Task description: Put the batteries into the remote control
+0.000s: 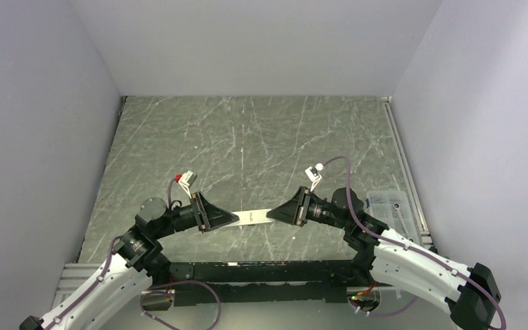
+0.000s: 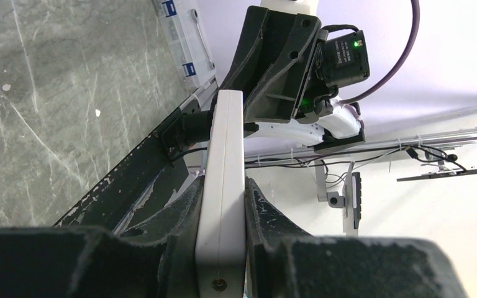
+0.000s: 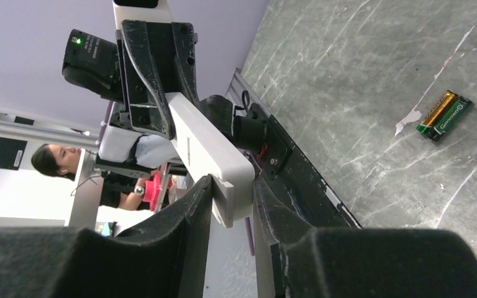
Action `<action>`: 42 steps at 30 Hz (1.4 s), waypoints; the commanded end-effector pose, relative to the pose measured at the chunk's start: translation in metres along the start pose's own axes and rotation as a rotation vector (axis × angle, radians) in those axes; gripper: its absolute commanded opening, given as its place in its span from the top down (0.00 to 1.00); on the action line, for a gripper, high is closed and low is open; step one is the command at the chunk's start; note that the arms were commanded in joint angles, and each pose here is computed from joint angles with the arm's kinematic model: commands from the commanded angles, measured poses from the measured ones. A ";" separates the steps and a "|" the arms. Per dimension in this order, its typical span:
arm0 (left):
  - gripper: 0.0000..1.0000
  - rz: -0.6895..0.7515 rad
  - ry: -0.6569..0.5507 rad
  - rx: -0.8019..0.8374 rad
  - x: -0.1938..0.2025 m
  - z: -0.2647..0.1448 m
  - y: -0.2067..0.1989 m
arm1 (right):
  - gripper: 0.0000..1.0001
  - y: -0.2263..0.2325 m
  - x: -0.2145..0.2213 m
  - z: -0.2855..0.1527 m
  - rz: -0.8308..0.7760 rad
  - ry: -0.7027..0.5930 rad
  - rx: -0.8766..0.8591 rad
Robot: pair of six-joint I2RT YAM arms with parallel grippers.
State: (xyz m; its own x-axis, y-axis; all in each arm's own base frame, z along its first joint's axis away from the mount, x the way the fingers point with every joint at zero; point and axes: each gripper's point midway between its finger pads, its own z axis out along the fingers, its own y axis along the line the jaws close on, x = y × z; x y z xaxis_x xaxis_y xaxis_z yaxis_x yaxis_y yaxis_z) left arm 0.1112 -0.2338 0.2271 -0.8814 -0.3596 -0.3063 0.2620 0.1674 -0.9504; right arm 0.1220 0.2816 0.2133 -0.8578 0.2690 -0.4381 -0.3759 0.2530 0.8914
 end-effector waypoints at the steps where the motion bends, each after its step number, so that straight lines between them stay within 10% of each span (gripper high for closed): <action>1: 1.00 0.017 -0.033 0.042 -0.008 0.002 -0.009 | 0.99 0.004 -0.002 -0.001 0.004 -0.024 -0.034; 9: 1.00 0.017 -0.026 0.037 -0.008 0.004 -0.009 | 0.79 -0.001 -0.002 -0.005 -0.039 -0.012 0.023; 24: 1.00 0.017 -0.025 0.028 -0.010 0.007 -0.008 | 0.72 -0.004 0.000 -0.011 -0.074 0.017 0.076; 42: 1.00 0.013 -0.020 0.023 -0.008 0.006 -0.006 | 1.00 0.005 -0.001 -0.015 -0.075 0.004 0.035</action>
State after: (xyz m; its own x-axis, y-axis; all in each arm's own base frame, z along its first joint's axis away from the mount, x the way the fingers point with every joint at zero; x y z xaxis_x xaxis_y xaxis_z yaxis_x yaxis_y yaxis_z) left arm 0.1167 -0.2378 0.2139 -0.8937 -0.3506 -0.2801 0.2213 0.1986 -0.9548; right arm 0.1180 0.2689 0.2040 -0.8418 0.2395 -0.4838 -0.3972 0.3323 0.8555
